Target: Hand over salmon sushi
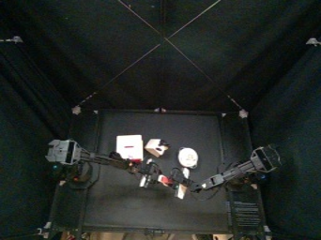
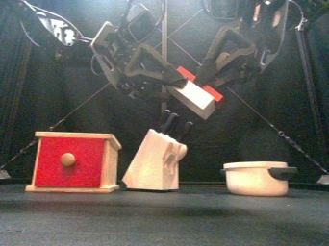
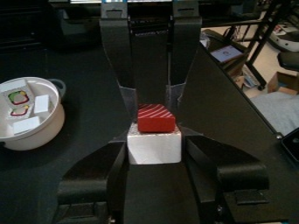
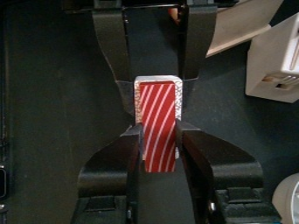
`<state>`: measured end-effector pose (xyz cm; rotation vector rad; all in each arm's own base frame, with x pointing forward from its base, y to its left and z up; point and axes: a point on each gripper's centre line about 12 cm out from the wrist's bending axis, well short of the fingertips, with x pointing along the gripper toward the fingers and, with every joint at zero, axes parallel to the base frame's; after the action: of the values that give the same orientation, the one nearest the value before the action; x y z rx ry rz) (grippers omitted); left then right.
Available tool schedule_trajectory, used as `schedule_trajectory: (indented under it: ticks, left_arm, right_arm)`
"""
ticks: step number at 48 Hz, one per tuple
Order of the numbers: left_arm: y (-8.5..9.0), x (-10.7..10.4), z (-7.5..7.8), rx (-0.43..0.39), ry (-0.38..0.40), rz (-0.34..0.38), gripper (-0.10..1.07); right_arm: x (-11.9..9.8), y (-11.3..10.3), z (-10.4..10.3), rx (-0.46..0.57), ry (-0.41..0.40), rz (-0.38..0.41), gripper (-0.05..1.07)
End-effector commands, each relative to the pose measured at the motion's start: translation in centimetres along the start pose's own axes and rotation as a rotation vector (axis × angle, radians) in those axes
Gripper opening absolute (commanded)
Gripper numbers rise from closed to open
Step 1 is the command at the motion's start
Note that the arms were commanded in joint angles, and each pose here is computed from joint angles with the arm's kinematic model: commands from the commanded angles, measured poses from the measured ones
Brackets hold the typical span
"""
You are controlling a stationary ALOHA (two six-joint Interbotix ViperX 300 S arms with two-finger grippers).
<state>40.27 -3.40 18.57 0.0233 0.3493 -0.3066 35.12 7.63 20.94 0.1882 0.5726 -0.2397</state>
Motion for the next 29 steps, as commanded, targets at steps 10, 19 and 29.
schedule_trajectory:
  ticks: [10,19,29]
  left_arm:
    - [0.19,-0.03,1.1,0.007,-0.031,0.004,0.58]
    - [0.19,0.02,0.91,0.009,-0.025,0.004,0.58]
    - [0.25,0.03,0.87,0.005,-0.025,0.005,0.58]
  right_arm:
    - [-0.28,0.13,1.05,0.031,-0.019,0.007,0.45]
    - [-0.27,0.1,1.11,0.037,-0.019,0.006,0.45]
    - [-0.06,0.12,1.05,0.037,-0.015,0.003,0.45]
